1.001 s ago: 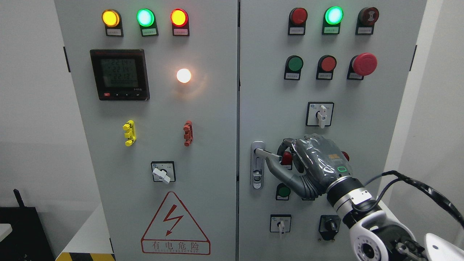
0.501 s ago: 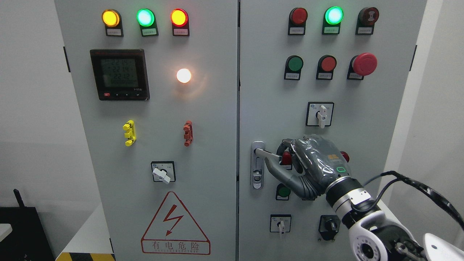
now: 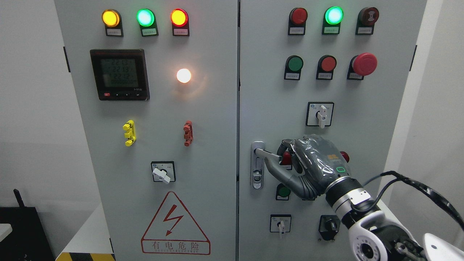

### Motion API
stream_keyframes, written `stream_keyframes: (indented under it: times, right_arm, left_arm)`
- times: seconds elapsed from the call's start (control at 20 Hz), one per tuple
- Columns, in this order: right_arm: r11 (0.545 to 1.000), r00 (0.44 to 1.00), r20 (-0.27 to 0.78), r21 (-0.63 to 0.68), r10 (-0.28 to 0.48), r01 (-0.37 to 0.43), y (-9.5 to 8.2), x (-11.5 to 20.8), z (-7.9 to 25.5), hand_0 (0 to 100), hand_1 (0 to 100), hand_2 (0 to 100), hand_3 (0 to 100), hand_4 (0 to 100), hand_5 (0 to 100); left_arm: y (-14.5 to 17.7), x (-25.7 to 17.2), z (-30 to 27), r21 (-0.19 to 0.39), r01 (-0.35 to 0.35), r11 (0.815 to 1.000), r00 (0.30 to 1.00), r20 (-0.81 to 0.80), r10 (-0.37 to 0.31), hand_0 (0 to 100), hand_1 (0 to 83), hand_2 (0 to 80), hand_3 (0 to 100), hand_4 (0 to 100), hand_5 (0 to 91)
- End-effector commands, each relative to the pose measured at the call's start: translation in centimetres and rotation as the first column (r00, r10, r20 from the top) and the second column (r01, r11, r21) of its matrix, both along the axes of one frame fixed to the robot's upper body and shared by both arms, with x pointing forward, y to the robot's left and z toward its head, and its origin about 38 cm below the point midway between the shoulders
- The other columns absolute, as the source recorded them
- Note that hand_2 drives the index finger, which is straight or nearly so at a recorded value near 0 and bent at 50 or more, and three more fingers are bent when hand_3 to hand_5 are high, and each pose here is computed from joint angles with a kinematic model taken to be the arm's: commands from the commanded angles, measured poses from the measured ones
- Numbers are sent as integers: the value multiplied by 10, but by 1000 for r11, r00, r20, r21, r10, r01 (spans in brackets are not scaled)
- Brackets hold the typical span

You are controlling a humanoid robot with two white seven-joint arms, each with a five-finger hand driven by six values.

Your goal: Release door handle

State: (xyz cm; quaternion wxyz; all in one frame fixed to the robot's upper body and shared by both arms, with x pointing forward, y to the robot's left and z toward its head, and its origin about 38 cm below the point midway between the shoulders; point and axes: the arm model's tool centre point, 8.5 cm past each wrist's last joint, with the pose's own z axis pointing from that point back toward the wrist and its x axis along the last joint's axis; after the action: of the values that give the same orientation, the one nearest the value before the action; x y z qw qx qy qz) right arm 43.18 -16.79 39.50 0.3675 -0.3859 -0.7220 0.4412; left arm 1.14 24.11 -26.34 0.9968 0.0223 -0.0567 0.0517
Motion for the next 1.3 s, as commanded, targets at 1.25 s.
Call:
stream_keyframes:
  times: [1.25]
  right_arm:
    - [1000,1000,-4,12,18,-18,7,-1,-1,411,0,571,1000,1000,1000]
  left_arm:
    - [-1,-10,-1,-2,-2,1000,1000,-1,2,120,389,0,0,0,0]
